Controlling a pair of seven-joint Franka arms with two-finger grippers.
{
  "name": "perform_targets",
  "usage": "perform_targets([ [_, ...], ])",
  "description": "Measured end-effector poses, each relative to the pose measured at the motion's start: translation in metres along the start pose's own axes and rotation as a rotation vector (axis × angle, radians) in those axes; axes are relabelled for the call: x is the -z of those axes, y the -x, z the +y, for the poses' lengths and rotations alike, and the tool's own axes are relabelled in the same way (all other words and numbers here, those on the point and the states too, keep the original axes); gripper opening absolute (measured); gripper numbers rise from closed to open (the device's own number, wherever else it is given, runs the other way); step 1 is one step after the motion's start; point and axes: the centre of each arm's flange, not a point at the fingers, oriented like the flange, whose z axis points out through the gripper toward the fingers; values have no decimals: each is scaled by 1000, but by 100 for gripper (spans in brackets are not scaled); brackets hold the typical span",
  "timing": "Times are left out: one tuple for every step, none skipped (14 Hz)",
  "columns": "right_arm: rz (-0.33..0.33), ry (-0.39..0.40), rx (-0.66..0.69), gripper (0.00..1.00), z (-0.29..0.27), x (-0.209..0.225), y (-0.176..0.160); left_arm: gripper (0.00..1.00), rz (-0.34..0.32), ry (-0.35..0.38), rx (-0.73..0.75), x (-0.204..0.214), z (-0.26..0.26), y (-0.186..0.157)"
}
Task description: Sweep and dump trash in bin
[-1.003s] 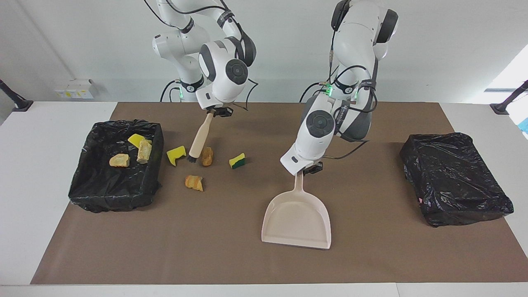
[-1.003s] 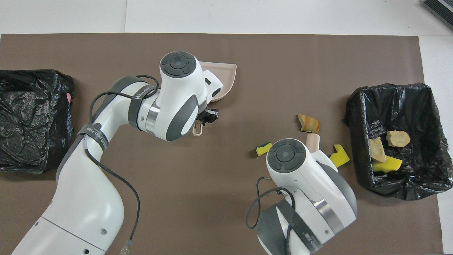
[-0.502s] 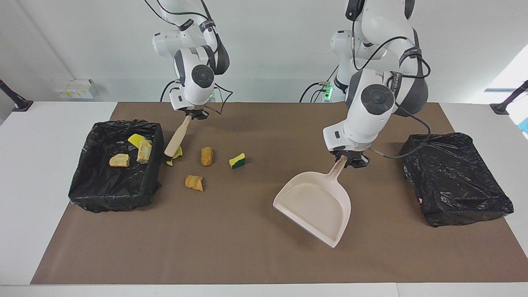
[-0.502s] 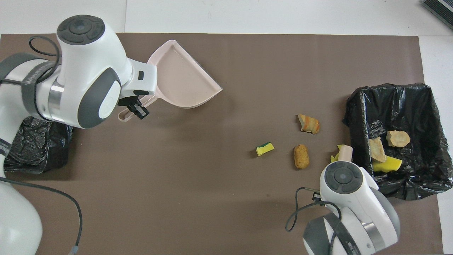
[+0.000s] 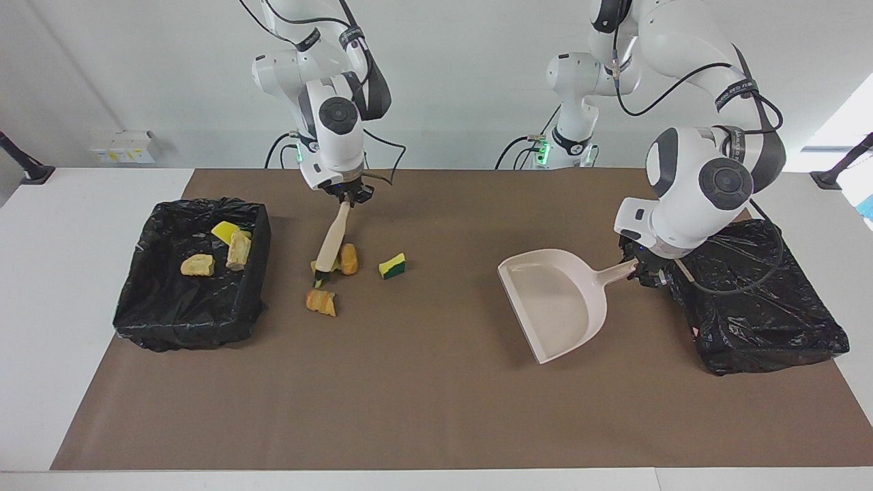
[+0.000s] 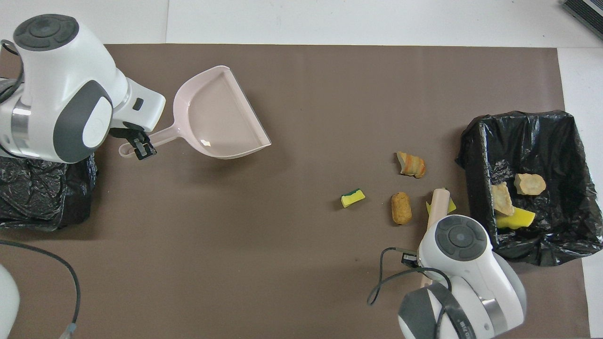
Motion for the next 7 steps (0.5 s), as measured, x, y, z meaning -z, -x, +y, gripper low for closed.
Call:
perform_targets([
  [9, -17, 43, 26, -19, 9, 0, 32, -2, -18, -22, -11, 9, -1],
  [17, -24, 87, 26, -37, 19, -1, 32, -2, -38, -41, -21, 19, -4],
  [14, -23, 117, 26, -50, 30, -2, 32, -1, -53, -56, -28, 29, -7],
  [8, -23, 131, 26, -57, 42, -5, 32, -2, -62, -72, -32, 39, -11],
  [2, -21, 138, 26, -58, 55, -10, 32, -6, -75, -89, -35, 46, -18],
  [-4, -14, 151, 26, -54, 65, -14, 32, -16, -92, -99, -36, 53, -24],
  [-2, 2, 168, 26, -47, 71, -19, 32, -32, -110, -99, -38, 60, -30],
])
